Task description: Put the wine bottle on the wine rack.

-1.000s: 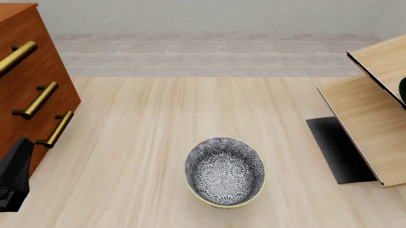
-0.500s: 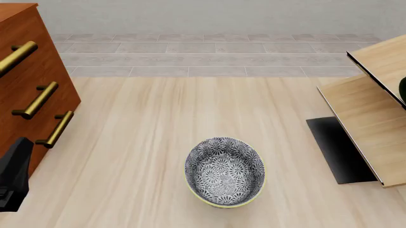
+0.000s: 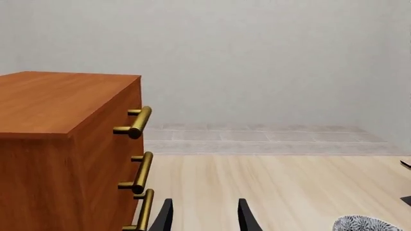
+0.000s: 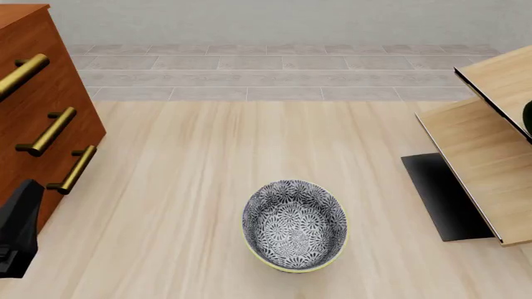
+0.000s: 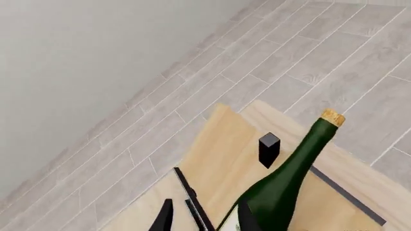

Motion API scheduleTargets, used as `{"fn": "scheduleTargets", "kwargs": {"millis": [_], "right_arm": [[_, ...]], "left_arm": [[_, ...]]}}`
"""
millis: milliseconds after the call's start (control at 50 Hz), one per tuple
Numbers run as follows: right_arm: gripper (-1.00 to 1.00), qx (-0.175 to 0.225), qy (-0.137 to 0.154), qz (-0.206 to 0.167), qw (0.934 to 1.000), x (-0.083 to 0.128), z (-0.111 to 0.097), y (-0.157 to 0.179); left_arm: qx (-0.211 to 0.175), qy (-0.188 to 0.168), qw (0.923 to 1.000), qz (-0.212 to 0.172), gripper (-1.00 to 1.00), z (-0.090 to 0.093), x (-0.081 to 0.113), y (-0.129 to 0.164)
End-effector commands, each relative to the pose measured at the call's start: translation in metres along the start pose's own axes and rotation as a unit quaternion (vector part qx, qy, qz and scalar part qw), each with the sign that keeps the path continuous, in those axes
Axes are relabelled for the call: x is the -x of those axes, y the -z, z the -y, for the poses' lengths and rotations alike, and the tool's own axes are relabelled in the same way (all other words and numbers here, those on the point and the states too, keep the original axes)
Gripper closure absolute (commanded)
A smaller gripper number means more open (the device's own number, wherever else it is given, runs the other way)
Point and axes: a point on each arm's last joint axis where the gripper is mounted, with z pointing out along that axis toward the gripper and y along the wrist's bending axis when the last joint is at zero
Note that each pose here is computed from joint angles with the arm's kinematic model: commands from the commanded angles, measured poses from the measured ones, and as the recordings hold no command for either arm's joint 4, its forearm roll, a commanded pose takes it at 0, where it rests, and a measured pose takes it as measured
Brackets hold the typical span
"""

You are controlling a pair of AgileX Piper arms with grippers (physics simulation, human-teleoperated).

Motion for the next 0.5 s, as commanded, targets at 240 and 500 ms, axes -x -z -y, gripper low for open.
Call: {"fn": "scheduleTargets", "kwargs": {"millis": [240, 500], "right_arm": [[-1.0, 0.134, 0.077, 0.005, 0.9879, -0.036, -0.029, 0.049], [-1.0, 0.222, 0.094, 0.015, 0.9703, -0.056, -0.029, 0.094]], "left_arm": [[-0.007, -0.012, 0.9999, 0.008, -1.0, 0.001, 0.001, 0.0], [-0.016, -0.016, 0.9997, 0.012, -1.0, 0.002, 0.002, 0.0]]}}
